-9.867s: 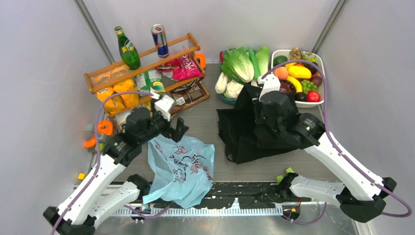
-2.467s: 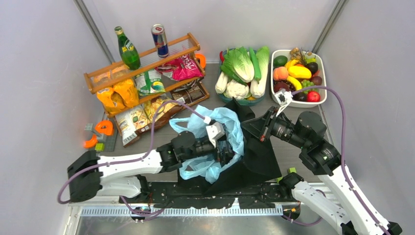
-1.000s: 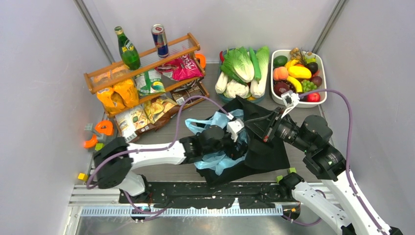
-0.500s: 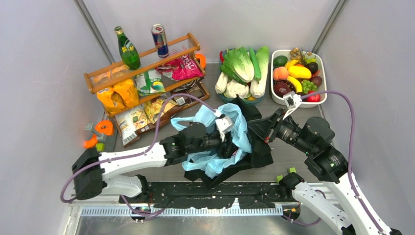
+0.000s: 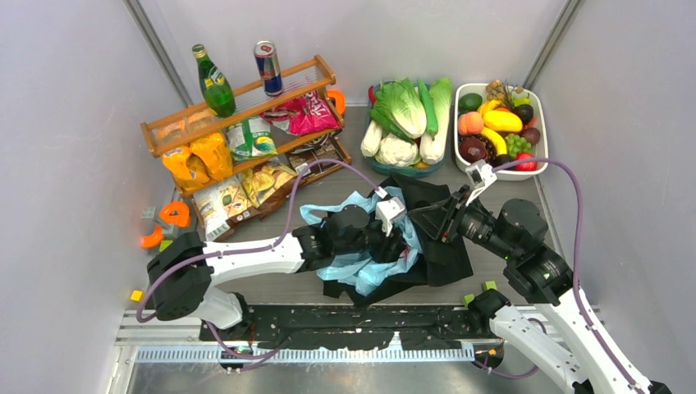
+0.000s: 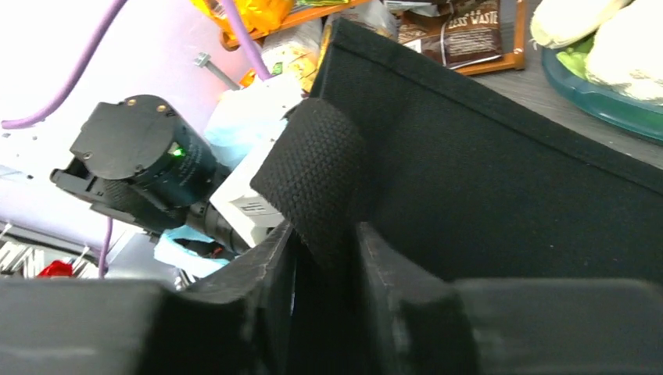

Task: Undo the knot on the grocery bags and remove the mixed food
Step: Place the takeout bag at the takeout bag.

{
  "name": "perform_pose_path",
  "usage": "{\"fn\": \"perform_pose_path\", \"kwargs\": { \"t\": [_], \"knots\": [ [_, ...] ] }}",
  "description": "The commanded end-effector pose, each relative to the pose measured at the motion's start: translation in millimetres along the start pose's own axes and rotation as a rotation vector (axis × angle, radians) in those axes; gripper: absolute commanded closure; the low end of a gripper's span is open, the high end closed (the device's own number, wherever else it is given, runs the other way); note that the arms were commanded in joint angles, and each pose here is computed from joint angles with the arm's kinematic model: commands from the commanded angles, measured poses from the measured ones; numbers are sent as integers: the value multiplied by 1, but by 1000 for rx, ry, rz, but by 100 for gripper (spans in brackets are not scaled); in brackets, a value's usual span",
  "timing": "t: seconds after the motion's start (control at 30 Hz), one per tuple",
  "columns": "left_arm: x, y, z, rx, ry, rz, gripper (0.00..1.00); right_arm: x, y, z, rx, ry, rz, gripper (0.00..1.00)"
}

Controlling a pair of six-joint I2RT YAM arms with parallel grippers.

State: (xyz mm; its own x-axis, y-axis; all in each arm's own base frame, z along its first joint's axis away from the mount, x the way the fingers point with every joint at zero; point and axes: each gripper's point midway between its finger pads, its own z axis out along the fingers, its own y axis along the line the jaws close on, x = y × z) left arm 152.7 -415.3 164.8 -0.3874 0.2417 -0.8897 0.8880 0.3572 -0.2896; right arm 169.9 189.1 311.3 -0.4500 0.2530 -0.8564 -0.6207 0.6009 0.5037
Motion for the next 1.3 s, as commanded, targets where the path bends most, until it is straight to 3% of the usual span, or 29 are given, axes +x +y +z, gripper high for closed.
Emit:
{"fn": "perform_pose_path", "kwargs": {
  "t": [0.0, 0.2, 0.37, 0.53, 0.67, 0.7, 0.77, 0.93, 1.0, 1.1, 1.27],
  "knots": [
    [-42, -8, 6, 29, -127, 31, 55, -1, -20, 0, 80, -15, -115, 54],
    [-38, -7, 16, 33, -108, 27, 57, 2, -28, -4, 113, 14, -191, 24],
    [-40, -5, 20, 29, -114, 19, 58, 4, -23, -8, 94, 52, -220, 13],
    [-45, -3, 20, 34, -141, 3, 59, 14, -46, -13, 199, 88, -228, 11],
    [-45, -4, 19, 42, -148, -1, 59, 23, -63, -14, 277, 117, -230, 15],
    [-45, -4, 19, 43, -148, 0, 58, 25, -68, -13, 296, 124, -230, 17],
    [-45, -3, 19, 43, -146, 2, 58, 27, -74, -12, 321, 136, -230, 31],
    [-50, -8, 11, 59, -159, 15, 52, 28, -86, -10, 379, 149, -221, 88],
    [-57, -15, 2, 84, -176, 21, 39, 27, -92, -10, 418, 142, -218, 94],
    [-71, -29, -21, 135, -214, 36, 16, 26, -107, -13, 499, 132, -218, 95],
    [-95, -54, -65, 227, -275, 58, 5, 26, -125, -18, 609, 124, -207, 95]
  ]
}}
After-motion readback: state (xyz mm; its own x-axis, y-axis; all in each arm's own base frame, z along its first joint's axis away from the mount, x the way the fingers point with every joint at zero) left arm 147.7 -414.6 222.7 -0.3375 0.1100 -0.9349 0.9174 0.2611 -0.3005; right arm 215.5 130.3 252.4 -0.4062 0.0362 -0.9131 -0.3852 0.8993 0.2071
